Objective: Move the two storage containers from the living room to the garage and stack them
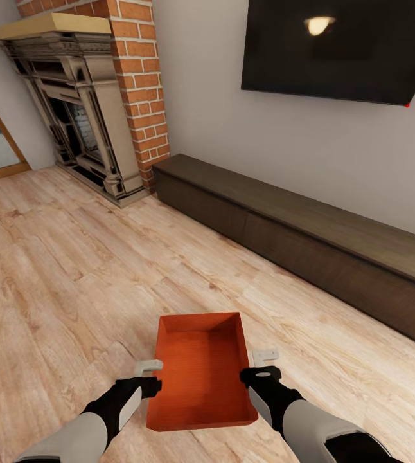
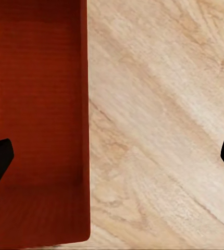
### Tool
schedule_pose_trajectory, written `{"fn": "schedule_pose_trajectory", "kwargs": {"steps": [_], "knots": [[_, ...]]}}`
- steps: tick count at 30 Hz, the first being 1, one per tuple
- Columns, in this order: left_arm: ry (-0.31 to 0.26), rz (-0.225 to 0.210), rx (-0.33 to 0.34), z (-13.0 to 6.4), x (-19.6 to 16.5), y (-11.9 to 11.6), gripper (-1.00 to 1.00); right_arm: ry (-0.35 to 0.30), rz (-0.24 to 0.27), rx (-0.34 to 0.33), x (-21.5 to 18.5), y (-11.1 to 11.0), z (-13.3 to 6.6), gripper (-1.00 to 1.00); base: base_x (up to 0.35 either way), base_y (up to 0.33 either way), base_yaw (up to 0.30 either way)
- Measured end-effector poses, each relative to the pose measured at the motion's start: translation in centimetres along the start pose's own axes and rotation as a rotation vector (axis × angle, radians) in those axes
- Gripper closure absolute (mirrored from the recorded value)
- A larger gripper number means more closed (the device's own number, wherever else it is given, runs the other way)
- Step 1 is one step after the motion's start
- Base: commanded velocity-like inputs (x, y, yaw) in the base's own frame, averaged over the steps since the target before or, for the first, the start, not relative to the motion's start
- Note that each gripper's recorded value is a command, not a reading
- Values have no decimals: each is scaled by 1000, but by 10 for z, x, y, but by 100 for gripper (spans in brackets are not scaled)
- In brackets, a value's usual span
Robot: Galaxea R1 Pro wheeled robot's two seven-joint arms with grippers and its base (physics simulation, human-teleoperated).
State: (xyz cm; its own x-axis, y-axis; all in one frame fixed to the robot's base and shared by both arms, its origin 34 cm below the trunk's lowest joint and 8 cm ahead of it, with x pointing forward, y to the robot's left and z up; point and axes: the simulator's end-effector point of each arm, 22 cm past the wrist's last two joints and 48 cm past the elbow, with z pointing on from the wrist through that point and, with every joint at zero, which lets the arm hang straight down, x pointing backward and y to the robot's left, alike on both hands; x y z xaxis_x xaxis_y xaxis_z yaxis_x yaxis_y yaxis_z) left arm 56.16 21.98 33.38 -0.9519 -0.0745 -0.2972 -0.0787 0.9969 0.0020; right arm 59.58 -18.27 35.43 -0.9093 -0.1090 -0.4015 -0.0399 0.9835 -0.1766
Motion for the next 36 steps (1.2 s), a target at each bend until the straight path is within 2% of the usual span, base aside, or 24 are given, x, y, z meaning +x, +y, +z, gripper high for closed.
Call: {"fn": "schedule_pose_trajectory", "kwargs": {"steps": [6,10,19,36], "knots": [[7,-3,-2,0,2,2,-100,7,-2,-8,14,2,1,-100,0,0,0],[8,-3,-8,1,3,7,-100,12,-3,-37,22,9,1,-100,0,0,0],[0,-4,-18,1,0,15,-100,11,-6,-42,22,10,1,-100,0,0,0],[-7,3,-24,0,-3,14,-100,4,0,-42,21,10,1,-100,0,0,0]]}}
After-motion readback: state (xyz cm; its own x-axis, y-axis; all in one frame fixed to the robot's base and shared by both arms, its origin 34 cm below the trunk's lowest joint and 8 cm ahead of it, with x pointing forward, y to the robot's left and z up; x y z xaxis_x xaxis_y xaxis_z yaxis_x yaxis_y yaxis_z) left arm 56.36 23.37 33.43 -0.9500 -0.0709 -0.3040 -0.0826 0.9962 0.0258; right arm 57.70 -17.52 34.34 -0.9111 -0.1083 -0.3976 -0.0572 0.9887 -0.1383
